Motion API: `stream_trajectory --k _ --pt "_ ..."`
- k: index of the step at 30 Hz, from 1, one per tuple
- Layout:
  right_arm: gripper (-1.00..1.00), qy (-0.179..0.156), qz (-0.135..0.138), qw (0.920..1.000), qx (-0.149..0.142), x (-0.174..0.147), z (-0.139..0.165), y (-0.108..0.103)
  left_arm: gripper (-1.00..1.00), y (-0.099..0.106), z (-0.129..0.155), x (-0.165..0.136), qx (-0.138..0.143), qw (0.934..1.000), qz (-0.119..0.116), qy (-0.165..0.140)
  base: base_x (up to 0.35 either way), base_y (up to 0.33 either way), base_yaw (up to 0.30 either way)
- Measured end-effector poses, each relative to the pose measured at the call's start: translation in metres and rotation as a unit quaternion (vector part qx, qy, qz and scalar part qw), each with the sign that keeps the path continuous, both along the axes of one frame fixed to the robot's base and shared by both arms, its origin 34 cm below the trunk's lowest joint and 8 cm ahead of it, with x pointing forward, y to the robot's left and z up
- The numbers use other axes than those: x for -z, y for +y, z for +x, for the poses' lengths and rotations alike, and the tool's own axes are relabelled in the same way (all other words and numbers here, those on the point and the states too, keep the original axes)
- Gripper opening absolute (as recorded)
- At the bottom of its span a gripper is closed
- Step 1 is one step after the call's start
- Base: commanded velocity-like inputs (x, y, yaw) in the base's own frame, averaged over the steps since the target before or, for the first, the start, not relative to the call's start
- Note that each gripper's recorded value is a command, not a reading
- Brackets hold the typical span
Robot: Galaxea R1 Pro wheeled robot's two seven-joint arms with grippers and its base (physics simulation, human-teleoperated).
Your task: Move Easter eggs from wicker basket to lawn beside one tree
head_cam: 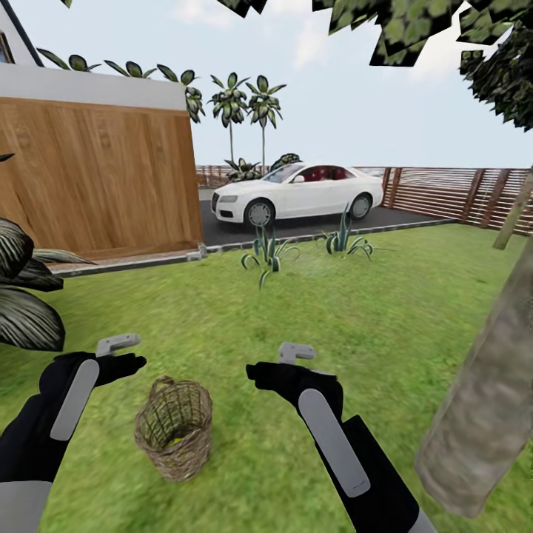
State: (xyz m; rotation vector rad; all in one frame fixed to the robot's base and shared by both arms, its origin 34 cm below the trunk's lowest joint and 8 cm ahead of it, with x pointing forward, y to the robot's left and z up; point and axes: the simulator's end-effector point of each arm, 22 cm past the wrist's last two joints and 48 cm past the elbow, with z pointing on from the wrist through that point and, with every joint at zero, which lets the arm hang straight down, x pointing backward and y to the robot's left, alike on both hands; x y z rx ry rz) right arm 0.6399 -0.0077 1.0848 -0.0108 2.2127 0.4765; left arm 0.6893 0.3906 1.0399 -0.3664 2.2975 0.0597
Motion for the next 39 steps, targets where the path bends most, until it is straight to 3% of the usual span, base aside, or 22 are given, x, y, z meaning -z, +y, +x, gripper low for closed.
stream_trajectory --k 26,39 --pt "1.0 -0.007 0.002 1.0 -0.001 -0.007 -0.002 0.0 1.0 0.001 -0.002 -0.005 -0.001 1.0 0.001 -0.003 0.0 0.306 -0.097" --pt "1.0 -0.014 0.002 0.9999 -0.001 -0.015 -0.004 0.001 1.0 0.001 -0.003 -0.015 -0.001 0.9999 0.001 -0.013 0.2 -0.021 -0.209"
